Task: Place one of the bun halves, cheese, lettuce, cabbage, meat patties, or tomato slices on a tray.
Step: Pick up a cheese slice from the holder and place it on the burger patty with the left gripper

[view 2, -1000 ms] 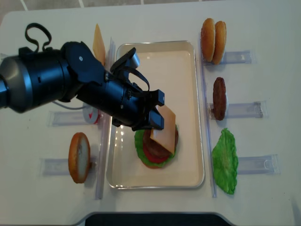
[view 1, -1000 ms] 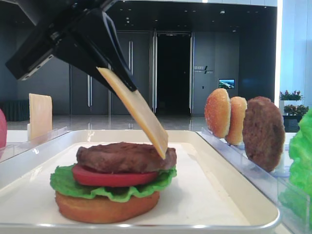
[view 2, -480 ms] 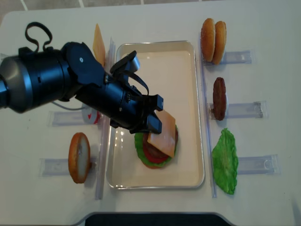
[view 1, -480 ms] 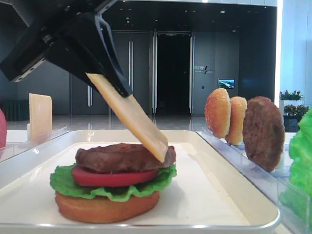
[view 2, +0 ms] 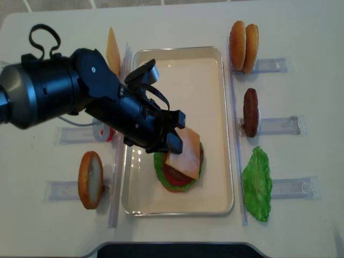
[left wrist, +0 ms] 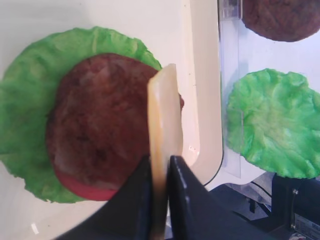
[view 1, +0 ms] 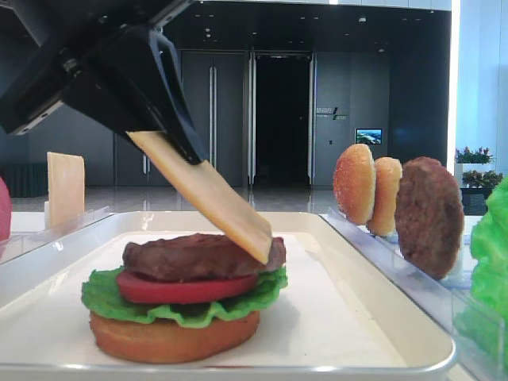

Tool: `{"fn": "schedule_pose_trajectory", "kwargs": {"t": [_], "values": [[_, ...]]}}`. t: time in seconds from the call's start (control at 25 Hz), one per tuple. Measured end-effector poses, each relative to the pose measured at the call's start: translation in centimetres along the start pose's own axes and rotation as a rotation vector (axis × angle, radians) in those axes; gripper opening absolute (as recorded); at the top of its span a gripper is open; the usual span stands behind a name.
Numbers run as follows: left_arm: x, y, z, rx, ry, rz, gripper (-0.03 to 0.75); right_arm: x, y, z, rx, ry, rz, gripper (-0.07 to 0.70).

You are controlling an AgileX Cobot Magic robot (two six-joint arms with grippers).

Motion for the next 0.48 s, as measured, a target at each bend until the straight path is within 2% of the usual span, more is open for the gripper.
{"fn": "schedule_pose_trajectory", "kwargs": {"t": [0.48], "values": [[-0.01, 0.33, 0.00, -0.008, 0.000, 0.020, 0.168, 0.00, 0.00, 0.00, 0.000, 0.000, 0.000, 0.540]]}}
Point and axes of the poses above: a point on each arm's last joint axis where the gripper is mounted, x pointing out along that axis toward the gripper, y along the wrist's bending axis when the last joint is at zero, z = x × y, the point moved 7 cm from there along x, pointing out along that axis toward the gripper, and after that the axes turned 2 degrees about -x, right-handed, at the moved point
